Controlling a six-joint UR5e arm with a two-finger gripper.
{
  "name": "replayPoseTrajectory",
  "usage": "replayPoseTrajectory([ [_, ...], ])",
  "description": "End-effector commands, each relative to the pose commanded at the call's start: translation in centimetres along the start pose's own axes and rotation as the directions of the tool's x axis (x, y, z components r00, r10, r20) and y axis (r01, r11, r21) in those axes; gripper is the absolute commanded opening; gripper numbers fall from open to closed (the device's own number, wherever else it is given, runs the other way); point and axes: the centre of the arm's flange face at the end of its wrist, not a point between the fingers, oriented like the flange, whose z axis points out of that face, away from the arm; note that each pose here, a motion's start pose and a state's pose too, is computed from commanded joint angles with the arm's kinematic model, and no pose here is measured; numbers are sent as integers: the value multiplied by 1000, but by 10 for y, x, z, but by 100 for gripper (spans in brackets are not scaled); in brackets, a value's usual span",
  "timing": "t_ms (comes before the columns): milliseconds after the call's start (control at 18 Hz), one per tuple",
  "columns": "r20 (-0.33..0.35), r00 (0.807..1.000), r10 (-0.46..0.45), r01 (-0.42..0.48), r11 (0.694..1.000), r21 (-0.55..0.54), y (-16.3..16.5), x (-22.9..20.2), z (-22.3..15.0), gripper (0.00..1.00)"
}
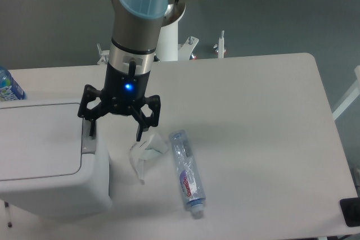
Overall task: Open the trash can
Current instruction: 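Hold the gripper against the lid as it swings open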
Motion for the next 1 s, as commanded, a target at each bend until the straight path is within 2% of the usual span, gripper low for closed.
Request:
replayPoseTrajectory([
  [1000,0,1000,0,0,1000,-3,0,-1,2,100],
])
